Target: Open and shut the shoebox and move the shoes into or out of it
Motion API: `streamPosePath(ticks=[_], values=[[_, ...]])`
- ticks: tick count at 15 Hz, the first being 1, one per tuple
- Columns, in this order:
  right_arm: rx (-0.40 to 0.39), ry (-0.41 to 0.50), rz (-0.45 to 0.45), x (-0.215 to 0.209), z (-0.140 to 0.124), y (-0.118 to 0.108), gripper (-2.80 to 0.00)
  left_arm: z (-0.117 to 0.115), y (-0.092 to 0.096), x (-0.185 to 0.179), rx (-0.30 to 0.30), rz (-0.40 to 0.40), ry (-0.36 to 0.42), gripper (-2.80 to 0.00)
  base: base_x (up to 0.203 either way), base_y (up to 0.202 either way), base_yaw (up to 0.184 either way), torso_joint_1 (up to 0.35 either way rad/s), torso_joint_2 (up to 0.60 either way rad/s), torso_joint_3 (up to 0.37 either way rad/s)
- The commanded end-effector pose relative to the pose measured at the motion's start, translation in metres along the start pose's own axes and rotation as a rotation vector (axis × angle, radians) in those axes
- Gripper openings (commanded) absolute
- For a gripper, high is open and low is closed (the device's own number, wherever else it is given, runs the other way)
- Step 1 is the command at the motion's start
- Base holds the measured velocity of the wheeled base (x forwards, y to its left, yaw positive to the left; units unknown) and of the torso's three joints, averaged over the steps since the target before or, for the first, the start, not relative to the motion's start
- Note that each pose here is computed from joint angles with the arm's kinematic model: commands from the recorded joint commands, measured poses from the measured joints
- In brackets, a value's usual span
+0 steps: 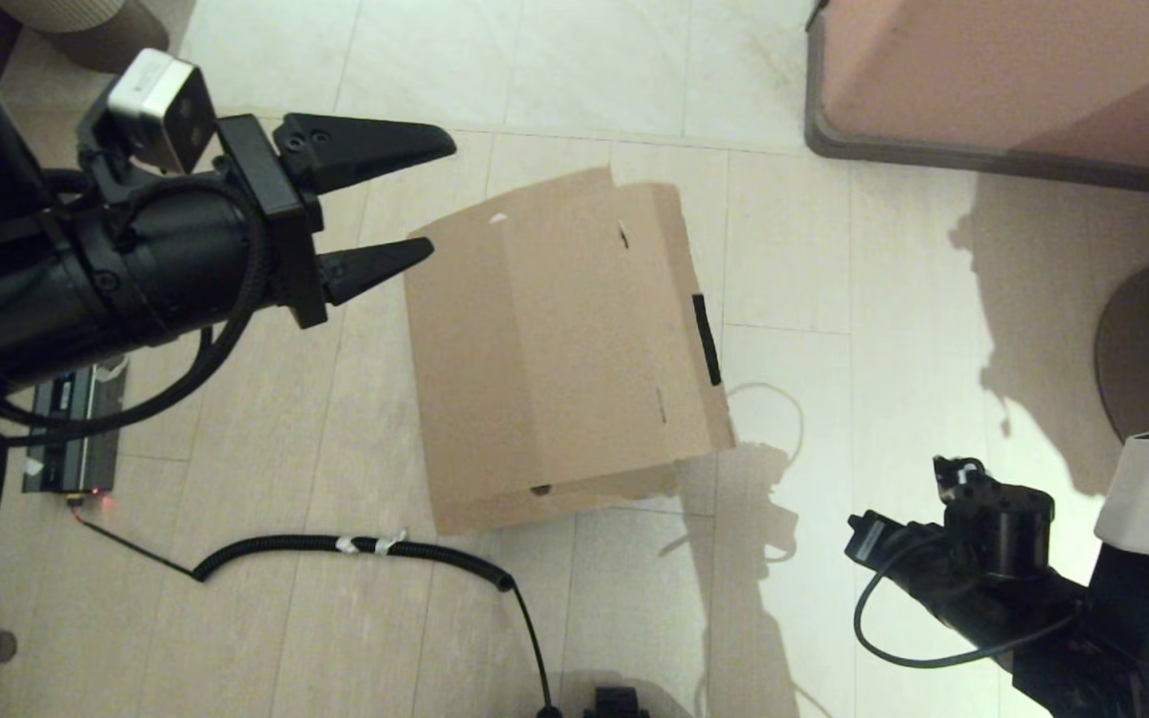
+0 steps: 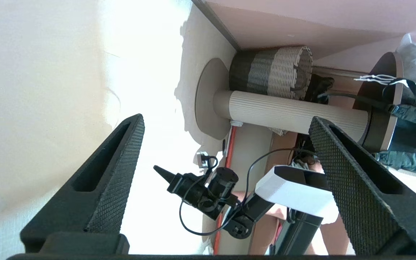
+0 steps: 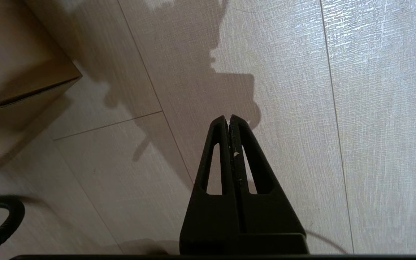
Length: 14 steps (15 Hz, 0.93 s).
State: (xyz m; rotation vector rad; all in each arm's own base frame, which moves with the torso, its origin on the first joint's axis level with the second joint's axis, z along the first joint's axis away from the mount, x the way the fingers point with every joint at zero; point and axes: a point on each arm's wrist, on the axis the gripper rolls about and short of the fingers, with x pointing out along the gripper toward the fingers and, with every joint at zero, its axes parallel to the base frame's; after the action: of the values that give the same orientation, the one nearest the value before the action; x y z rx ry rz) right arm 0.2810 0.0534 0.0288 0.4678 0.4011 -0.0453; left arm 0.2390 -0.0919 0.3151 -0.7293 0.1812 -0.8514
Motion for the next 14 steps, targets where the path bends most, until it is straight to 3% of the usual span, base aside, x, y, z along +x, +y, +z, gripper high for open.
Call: streamPosePath(ticks=[1,3,5,7,8,9,10,12,14], values=[[0.003,-0.004,0.001,0.001,0.0,0.0,-2.8,-0.001,0.001,-0.001,-0.005,0.008,0.004,0.0,0.0,0.0,0.0,0.0,0.0,0.0],[0.007,-0.019,0.013,0.001,0.002,0.002,-2.8,0.0,0.01,-0.015,0.008,0.075,-0.003,0.0,0.0,0.0,0.0,0.0,0.0,0.0],[0.015,-0.073,0.05,0.002,0.007,0.006,-2.8,-0.004,0.035,-0.031,0.115,0.24,0.041,0.0,0.0,0.0,0.0,0.0,0.0,0.0],[0.003,-0.104,0.067,-0.004,0.009,0.008,-2.8,-0.005,0.06,-0.044,0.264,0.427,0.059,0.0,0.0,0.0,0.0,0.0,0.0,0.0],[-0.012,-0.124,0.072,-0.013,0.014,0.01,-2.8,-0.006,0.065,-0.048,0.28,0.5,0.047,0.0,0.0,0.0,0.0,0.0,0.0,0.0],[-0.031,-0.16,0.083,-0.025,0.023,0.013,-2.8,-0.008,0.064,-0.05,0.285,0.52,0.041,0.0,0.0,0.0,0.0,0.0,0.0,0.0],[-0.056,-0.189,0.094,-0.038,0.029,0.016,-2.8,-0.01,0.064,-0.052,0.285,0.525,0.044,-2.8,0.0,0.0,0.0,0.0,0.0,0.0],[-0.118,-0.217,0.115,-0.065,0.032,0.023,-2.8,-0.017,0.069,-0.056,0.273,0.57,0.049,-2.8,0.0,0.0,0.0,0.0,0.0,0.0],[-0.163,-0.243,0.09,-0.082,0.03,0.026,-2.8,-0.023,0.086,-0.058,0.249,0.66,0.057,-2.8,0.0,0.0,0.0,0.0,0.0,0.0]])
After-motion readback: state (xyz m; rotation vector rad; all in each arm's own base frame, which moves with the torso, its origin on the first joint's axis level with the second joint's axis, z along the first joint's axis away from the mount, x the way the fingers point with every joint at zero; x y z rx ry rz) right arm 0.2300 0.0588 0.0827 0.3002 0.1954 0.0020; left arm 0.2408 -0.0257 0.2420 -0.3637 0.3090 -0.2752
